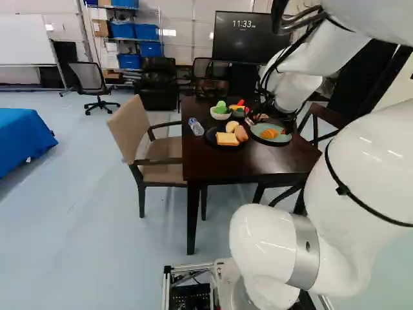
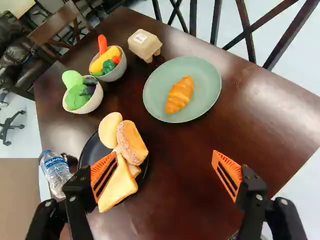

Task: Move the croissant to the empty plate

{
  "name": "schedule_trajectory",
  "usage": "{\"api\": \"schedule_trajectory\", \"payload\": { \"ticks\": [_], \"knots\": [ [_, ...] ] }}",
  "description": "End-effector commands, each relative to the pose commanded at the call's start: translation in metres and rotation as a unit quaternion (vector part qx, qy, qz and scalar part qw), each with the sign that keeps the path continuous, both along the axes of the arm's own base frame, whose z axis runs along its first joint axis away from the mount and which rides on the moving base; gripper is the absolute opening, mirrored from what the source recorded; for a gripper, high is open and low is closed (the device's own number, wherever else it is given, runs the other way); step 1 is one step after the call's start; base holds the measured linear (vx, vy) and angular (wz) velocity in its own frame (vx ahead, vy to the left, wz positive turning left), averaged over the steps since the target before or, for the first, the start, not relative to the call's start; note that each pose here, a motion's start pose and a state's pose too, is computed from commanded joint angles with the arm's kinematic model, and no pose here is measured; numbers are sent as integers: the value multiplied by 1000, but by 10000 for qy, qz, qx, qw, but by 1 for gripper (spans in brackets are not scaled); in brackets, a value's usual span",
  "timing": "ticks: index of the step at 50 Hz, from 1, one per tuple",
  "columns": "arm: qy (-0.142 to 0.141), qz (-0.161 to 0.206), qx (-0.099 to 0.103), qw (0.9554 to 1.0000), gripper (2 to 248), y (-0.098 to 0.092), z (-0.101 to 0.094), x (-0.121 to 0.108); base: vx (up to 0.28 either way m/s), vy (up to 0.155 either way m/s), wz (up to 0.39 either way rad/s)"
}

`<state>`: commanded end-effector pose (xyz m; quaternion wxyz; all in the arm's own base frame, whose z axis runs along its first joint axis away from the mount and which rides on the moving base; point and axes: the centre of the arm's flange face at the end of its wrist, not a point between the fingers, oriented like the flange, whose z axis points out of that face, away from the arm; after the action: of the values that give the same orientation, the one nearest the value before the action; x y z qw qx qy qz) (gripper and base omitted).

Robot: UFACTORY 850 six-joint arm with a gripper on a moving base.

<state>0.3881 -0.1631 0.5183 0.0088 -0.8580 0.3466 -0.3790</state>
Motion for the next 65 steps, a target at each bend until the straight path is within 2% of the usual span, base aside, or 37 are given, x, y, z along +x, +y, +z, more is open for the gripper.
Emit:
{"api": "schedule_trajectory", "payload": {
  "ticks": [38,65],
  "knots": [
    [-34,679,-12,9977,247,61,-2,-6,0,0,0],
    [-24,1217,-7,9926,247,102,-1,10,0,0,0]
  ]
}}
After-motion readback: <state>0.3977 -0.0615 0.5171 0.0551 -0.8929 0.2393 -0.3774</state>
